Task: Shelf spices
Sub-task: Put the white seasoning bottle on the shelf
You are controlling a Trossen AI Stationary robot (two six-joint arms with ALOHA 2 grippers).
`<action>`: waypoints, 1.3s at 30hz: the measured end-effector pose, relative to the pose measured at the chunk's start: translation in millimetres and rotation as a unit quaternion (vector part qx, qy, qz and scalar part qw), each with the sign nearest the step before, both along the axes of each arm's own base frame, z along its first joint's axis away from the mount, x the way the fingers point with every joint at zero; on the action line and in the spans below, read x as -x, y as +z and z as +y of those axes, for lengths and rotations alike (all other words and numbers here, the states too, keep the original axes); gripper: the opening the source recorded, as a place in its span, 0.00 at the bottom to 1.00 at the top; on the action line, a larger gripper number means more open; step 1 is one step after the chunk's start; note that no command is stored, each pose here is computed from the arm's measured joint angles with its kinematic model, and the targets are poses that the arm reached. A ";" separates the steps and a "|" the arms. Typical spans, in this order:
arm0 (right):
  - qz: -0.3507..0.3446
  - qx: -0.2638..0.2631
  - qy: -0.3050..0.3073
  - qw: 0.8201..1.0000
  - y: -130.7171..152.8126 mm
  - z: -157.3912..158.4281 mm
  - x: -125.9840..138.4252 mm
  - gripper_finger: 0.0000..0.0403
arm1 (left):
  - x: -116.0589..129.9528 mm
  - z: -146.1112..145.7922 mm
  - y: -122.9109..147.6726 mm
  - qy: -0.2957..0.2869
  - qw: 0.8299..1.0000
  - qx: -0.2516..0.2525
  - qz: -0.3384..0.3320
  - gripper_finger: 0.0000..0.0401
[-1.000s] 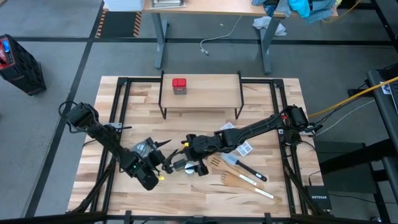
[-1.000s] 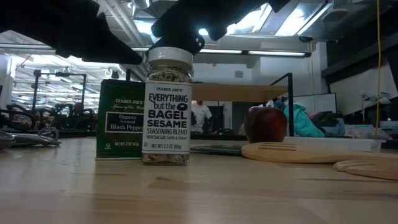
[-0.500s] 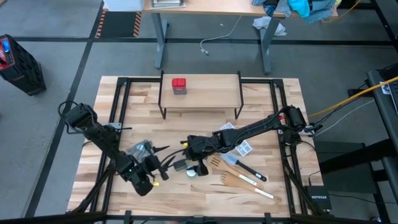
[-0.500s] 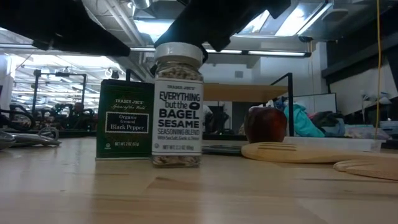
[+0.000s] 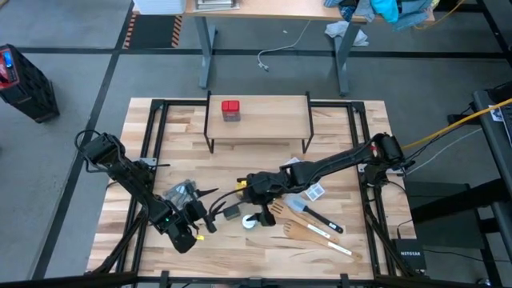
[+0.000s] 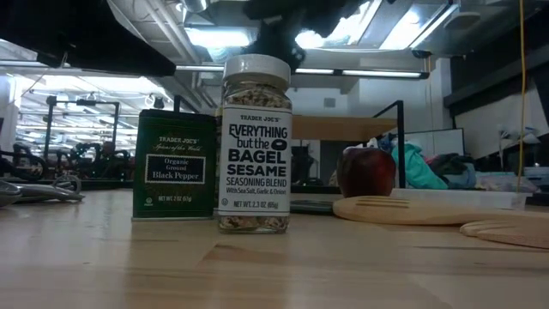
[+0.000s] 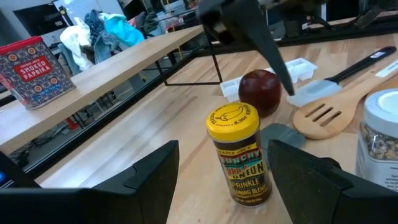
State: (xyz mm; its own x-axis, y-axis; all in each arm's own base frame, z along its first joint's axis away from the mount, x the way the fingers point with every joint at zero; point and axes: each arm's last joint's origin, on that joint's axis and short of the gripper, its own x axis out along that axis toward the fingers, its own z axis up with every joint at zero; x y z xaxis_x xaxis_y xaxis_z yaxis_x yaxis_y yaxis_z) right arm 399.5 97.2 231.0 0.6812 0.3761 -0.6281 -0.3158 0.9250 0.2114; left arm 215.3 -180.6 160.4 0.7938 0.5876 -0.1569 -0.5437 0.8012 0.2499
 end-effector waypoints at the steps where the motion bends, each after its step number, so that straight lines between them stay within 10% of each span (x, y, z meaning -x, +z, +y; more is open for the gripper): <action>1: 0.010 -0.005 -0.001 1.000 -1.0 0.2 1.1 0.88 | 0.0 0.0 0.0 0.000 1.000 0.000 0.000 0.60; 39: 0.082 0.079 -0.030 0.993 -85.3 47.0 -6.4 0.86 | 0.0 0.0 0.0 0.000 1.000 0.002 -0.001 0.60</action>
State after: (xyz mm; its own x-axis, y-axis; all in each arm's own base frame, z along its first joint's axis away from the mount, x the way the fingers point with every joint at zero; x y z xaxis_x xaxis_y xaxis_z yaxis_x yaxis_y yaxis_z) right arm 405.9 144.2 145.7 0.5832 0.2256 -0.7804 -0.2315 0.9670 0.1065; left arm 215.3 -180.6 160.4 0.7941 0.5871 -0.1574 -0.5442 0.8020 0.2461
